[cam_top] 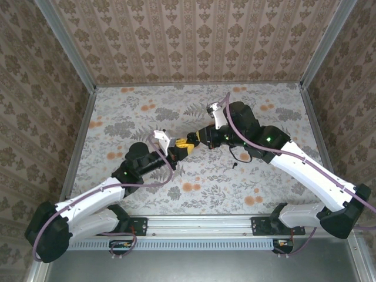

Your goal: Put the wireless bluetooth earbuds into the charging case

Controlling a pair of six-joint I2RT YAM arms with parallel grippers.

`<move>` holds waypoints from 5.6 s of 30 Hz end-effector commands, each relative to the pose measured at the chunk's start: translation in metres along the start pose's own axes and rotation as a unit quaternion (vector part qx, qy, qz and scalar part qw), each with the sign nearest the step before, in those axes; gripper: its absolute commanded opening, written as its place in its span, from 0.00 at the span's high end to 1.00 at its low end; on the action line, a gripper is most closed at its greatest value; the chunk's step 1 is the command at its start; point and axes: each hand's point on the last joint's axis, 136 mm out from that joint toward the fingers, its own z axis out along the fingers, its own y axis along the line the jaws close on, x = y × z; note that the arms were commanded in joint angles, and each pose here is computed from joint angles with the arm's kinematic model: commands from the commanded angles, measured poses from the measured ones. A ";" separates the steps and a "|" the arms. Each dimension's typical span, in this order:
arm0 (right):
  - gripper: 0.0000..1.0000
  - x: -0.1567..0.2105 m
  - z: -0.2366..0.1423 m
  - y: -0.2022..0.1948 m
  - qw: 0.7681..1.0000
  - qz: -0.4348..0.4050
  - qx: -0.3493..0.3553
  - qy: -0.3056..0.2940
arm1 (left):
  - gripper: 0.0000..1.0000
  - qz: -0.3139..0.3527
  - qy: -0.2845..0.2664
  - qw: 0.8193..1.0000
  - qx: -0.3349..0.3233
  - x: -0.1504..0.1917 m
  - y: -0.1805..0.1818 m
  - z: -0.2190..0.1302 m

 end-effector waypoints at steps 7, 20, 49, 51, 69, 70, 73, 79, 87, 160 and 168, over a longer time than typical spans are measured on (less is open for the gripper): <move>0.87 0.010 0.006 0.003 1.000 -0.008 -0.013 0.012 | 1.00 -0.001 -0.042 0.999 0.016 -0.022 -0.006 -0.006; 0.88 0.018 0.011 0.011 0.999 -0.007 -0.037 0.034 | 1.00 -0.001 -0.045 0.999 0.016 -0.025 -0.005 -0.005; 0.42 -0.006 -0.010 0.009 1.000 0.005 -0.017 0.001 | 1.00 -0.002 -0.045 0.999 0.020 -0.026 -0.006 -0.005; 0.44 -0.007 -0.012 0.009 1.000 0.009 -0.017 -0.003 | 1.00 -0.003 -0.044 0.999 0.021 -0.026 -0.006 -0.005; 0.77 0.023 0.005 0.007 0.998 0.021 -0.030 0.060 | 1.00 -0.004 -0.047 0.999 0.024 -0.028 -0.008 -0.006; 0.77 0.023 0.006 0.006 0.997 0.021 -0.029 0.062 | 1.00 -0.003 -0.048 0.999 0.025 -0.029 -0.009 -0.006; 0.79 0.024 0.011 0.004 0.997 0.020 -0.025 0.067 | 1.00 -0.004 -0.048 0.998 0.026 -0.029 -0.009 -0.007; 0.81 0.023 0.016 0.000 0.997 0.019 -0.019 0.071 | 1.00 -0.002 -0.050 0.998 0.025 -0.030 -0.010 -0.009; 0.81 0.020 0.018 -0.003 0.997 0.020 -0.020 0.067 | 1.00 -0.002 -0.050 0.998 0.024 -0.029 -0.009 -0.010; 0.86 0.025 0.034 -0.013 0.991 0.052 0.053 0.108 | 1.00 0.051 -0.012 0.998 0.021 -0.010 -0.005 0.000; 0.89 0.012 0.022 -0.002 0.996 0.002 0.030 0.085 | 1.00 0.038 -0.010 0.998 0.045 -0.011 -0.013 0.000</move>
